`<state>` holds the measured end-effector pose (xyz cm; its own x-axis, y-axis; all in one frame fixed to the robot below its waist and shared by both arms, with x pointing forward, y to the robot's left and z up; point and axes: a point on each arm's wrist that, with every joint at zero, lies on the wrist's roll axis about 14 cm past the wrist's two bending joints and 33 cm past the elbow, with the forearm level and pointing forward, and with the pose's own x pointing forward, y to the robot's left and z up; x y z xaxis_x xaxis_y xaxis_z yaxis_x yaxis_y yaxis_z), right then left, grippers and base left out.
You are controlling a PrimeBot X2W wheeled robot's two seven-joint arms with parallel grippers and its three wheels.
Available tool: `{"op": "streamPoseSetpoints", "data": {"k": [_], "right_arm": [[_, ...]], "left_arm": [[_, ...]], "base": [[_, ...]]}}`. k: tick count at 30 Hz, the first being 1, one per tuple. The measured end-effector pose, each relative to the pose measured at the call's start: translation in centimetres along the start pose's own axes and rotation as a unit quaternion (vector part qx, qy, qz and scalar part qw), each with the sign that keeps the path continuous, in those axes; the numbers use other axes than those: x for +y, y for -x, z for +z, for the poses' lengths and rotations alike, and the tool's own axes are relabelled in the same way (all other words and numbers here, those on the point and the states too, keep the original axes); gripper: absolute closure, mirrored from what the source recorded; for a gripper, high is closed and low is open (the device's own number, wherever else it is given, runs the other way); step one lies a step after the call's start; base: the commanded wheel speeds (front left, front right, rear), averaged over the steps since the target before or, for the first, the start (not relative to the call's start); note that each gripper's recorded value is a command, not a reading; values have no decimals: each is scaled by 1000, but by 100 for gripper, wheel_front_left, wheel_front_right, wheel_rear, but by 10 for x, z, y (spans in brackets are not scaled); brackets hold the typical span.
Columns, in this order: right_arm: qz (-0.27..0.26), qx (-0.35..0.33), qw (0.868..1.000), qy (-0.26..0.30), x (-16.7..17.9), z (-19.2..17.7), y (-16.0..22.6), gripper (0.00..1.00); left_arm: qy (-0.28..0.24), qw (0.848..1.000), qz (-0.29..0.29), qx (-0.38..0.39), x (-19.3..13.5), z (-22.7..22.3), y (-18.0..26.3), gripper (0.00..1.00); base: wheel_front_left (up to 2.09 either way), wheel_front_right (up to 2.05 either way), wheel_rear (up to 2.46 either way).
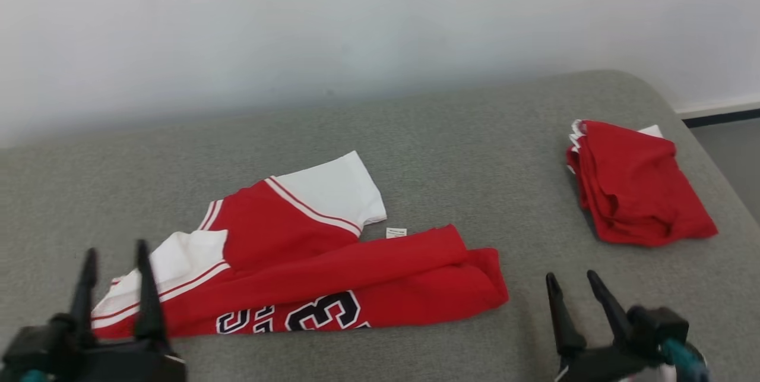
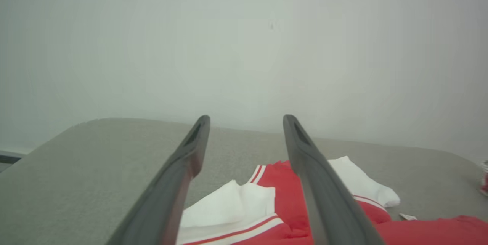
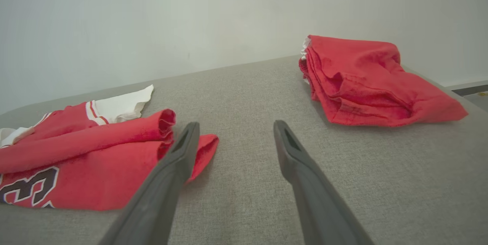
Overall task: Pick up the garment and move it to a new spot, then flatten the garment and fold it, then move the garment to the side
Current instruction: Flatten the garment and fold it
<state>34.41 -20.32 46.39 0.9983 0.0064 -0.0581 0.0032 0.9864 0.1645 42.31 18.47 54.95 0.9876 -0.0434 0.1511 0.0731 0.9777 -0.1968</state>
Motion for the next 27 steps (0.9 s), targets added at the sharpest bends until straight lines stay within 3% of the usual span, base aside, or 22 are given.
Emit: {"op": "streamPoseSetpoints", "data": {"k": [9, 18, 19, 21, 22, 27], "right_arm": [[30, 93, 995, -2, 13, -24, -63, 0], [57, 215, 975, 14, 35, -81, -78, 0], [63, 222, 973, 15, 40, -85, -79, 22], [72, 231, 970, 21, 45, -89, -81, 83], [75, 234, 969, 26, 46, -91, -82, 100], [77, 213, 973, 48, 38, -84, -90, 100]], "left_arm": [[15, 995, -93, 11, -56, -11, 39, 0], [29, 995, -77, 48, -52, -35, 60, 0], [30, 996, -75, 49, -50, -36, 61, 0], [29, 996, -73, 52, -48, -37, 62, 0], [28, 996, -72, 53, -47, -38, 62, 0], [18, 996, -72, 49, -46, -36, 60, 0]], "base": [[0, 0, 0], [0, 0, 0], [0, 0, 0], [0, 0, 0], [0, 0, 0], [0, 0, 0]]}}
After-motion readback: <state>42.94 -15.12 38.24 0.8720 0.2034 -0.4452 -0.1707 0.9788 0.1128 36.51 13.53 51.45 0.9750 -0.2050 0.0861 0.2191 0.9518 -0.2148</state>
